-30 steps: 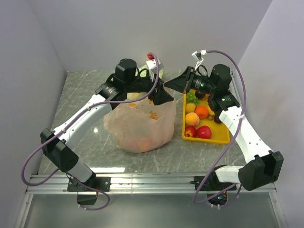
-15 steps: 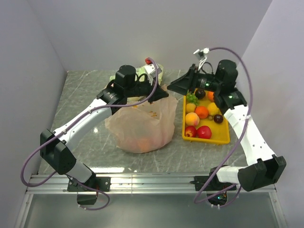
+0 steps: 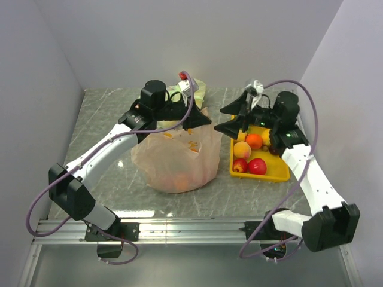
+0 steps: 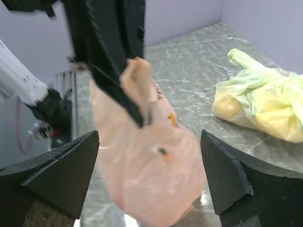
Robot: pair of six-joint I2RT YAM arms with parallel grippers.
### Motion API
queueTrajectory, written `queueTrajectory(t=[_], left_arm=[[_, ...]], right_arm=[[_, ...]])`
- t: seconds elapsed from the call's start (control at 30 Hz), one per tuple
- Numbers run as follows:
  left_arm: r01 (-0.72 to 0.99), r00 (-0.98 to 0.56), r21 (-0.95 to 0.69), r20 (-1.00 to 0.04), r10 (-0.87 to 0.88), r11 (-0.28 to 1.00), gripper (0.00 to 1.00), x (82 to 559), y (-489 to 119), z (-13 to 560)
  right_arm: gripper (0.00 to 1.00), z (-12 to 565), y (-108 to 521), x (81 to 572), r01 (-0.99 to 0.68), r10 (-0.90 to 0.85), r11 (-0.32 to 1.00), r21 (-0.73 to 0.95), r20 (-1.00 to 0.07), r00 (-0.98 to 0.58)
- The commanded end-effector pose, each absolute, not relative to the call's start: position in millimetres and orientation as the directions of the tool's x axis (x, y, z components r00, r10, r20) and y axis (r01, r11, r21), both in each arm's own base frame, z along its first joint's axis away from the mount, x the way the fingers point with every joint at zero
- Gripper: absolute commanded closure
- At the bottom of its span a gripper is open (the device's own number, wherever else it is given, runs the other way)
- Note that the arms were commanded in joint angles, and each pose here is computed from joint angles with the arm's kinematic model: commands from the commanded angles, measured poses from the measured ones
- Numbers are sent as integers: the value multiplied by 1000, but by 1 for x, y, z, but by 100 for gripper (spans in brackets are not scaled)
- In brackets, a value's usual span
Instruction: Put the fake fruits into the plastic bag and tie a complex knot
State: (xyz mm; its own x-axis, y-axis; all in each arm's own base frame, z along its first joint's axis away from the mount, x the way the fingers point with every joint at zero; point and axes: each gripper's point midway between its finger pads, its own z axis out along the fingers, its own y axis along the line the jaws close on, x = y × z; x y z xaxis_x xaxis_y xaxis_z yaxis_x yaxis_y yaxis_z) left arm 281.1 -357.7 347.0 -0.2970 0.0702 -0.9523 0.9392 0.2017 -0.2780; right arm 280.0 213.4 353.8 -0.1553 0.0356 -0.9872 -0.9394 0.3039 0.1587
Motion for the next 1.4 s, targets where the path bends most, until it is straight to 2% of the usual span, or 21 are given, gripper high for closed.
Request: queueTrajectory(t=[0.0, 0.23, 0.3, 0.37, 0.4, 0.43, 0.47, 0.53, 0.57, 0.6, 0.63, 0.67, 0.7, 0.87, 0.93, 1.1, 1.17, 1.27, 1.33, 1.37], left_arm=[[969, -233, -231, -972, 13, 91, 100, 265, -360, 387], [970, -243, -242, -970, 9, 34, 100, 257, -361, 390], [970, -242, -242, -970, 5, 41, 100, 258, -361, 392], [969, -238, -237, -971, 4, 65, 100, 263, -357, 393], [970, -231, -230, -973, -1, 80, 96, 266, -354, 396], [966, -232, -231, -973, -1, 120, 89, 271, -347, 396], [965, -221, -219, -975, -3, 146, 70, 275, -342, 400], [969, -158, -152, -987, 19, 194, 44, 281, -322, 403], [962, -193, -170, -977, 90, 212, 35, 275, -312, 387], [977, -71, -37, -985, 155, 211, 23, 277, -304, 379], [972, -29, 18, -980, 198, 234, 16, 275, -295, 374], [973, -65, -1, -961, 269, 231, 6, 267, -287, 349], [973, -13, 58, -952, 306, 223, 1, 266, -282, 343], [977, -29, 68, -898, 440, 204, 1, 261, -269, 294], [970, -31, 85, -883, 468, 226, 1, 274, -270, 282], [973, 23, 144, -839, 544, 181, 1, 290, -270, 253], [975, -1, 129, -812, 584, 181, 1, 293, -266, 229], [986, 16, 117, -780, 626, 122, 1, 280, -259, 201], [990, 24, 108, -780, 625, 96, 1, 268, -256, 193], [992, 2, 79, -777, 629, 95, 15, 261, -254, 180]], right_arm=[[6, 358, 236, 279, -978, 11, 206, -44, -999, 48], [6, 323, 266, 278, -989, -8, 134, -59, -998, 58], [14, 311, 270, 283, -989, -20, 143, -41, -999, 38], [41, 301, 273, 288, -989, -29, 146, -5, -1000, 1], [55, 297, 274, 289, -988, -31, 151, 18, -999, -23], [88, 290, 276, 292, -987, -37, 147, 61, -997, -67], [100, 288, 276, 295, -982, -46, 165, 93, -994, -102], [100, 286, 276, 297, -970, -36, 176, 166, -984, -175], [100, 284, 273, 297, -963, -29, 191, 190, -980, -199], [100, 287, 272, 297, -959, -8, 196, 204, -978, -209], [100, 290, 271, 294, -960, 1, 195, 201, -979, -204], [100, 288, 271, 293, -959, 5, 196, 204, -978, -207], [100, 289, 272, 291, -957, 11, 192, 217, -976, -219], [100, 289, 271, 287, -958, 20, 186, 220, -975, -221], [100, 290, 270, 285, -961, 17, 180, 209, -978, -209], [100, 291, 267, 281, -967, 3, 180, 182, -983, -185], [100, 292, 266, 283, -963, 7, 193, 188, -982, -190], [100, 288, 262, 296, -939, 28, 259, 227, -973, -227], [100, 278, 259, 312, -895, 56, 323, 307, -950, -306], [100, 274, 255, 327, -855, 74, 392, 341, -938, -340]])
